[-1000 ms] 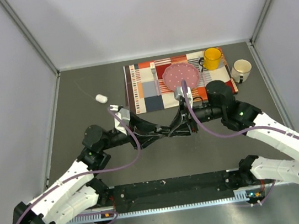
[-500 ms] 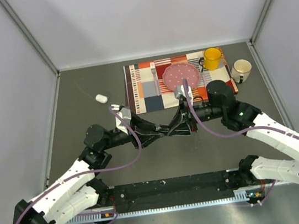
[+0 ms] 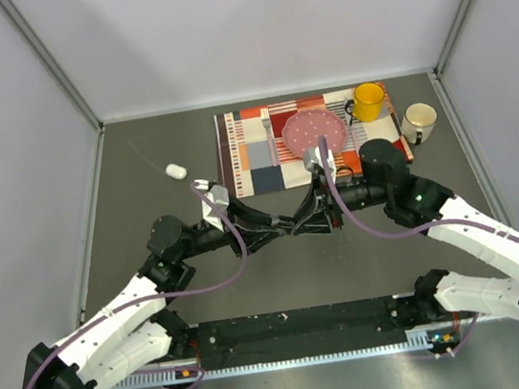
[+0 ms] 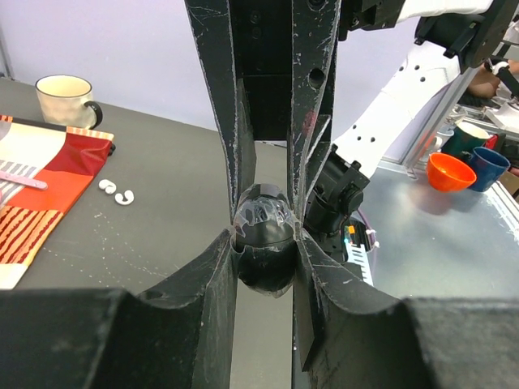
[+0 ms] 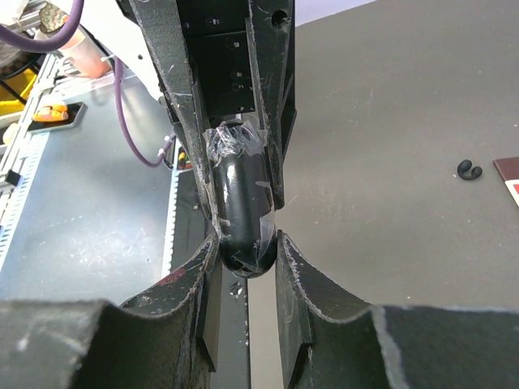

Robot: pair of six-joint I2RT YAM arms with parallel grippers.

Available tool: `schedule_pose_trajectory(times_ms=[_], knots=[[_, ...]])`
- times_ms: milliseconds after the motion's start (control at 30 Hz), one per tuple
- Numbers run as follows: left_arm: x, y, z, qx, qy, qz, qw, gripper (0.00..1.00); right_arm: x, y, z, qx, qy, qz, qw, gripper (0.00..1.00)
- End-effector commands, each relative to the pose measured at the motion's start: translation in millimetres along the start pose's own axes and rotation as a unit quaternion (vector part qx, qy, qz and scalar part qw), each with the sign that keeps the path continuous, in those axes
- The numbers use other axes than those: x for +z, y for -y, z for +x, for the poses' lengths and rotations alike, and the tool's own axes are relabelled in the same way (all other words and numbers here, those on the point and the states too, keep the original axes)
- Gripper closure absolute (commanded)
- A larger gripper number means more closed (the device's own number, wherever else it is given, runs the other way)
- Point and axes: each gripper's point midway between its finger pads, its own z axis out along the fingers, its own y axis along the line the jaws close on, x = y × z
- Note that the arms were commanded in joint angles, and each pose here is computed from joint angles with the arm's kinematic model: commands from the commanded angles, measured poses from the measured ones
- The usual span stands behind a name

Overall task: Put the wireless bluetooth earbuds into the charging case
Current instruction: Pick up the charging case at the center of the board.

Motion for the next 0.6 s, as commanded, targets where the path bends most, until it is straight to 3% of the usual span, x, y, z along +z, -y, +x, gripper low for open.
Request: schedule_pose_trajectory(times_ms=[0, 367, 400, 433, 500, 533, 567], knots=[[5.2, 2.3, -4.7, 0.014, 0.012, 0.011, 1.000, 0.72, -2.0, -5.4, -13.9, -0.018, 0.023, -0.010, 1.000, 1.00], [6.8, 0.8, 0.0, 0.009, -0.004, 0.010, 1.000, 0.66, -1.8, -3.9, -12.9, -0.018, 0.020, -0.008, 1.000, 1.00], [6.9, 0.7, 0.8, 0.008, -0.006, 0.010, 1.000, 0.68, -1.6, -4.4, -12.8, -0.018, 0.020, -0.009, 1.000, 1.00], [6.9, 1.5, 0.4, 0.009, -0.006, 0.012, 1.000, 0.78, -1.4, -4.1, -12.5, -0.016, 0.019, -0.009, 1.000, 1.00], [7.8, 0.8, 1.1, 0.007, -0.007, 0.012, 1.000, 0.80, -1.1, -4.2, -12.1, -0.015, 0.019, -0.010, 1.000, 1.00], [8.0, 2.1, 1.8, 0.006, -0.008, 0.015, 1.000, 0.91, -1.1, -4.1, -12.1, -0.016, 0.019, -0.010, 1.000, 1.00], [8.9, 0.8, 2.8, 0.005, -0.010, 0.015, 1.000, 0.96, -1.1, -4.1, -12.1, -0.016, 0.019, -0.010, 1.000, 1.00]])
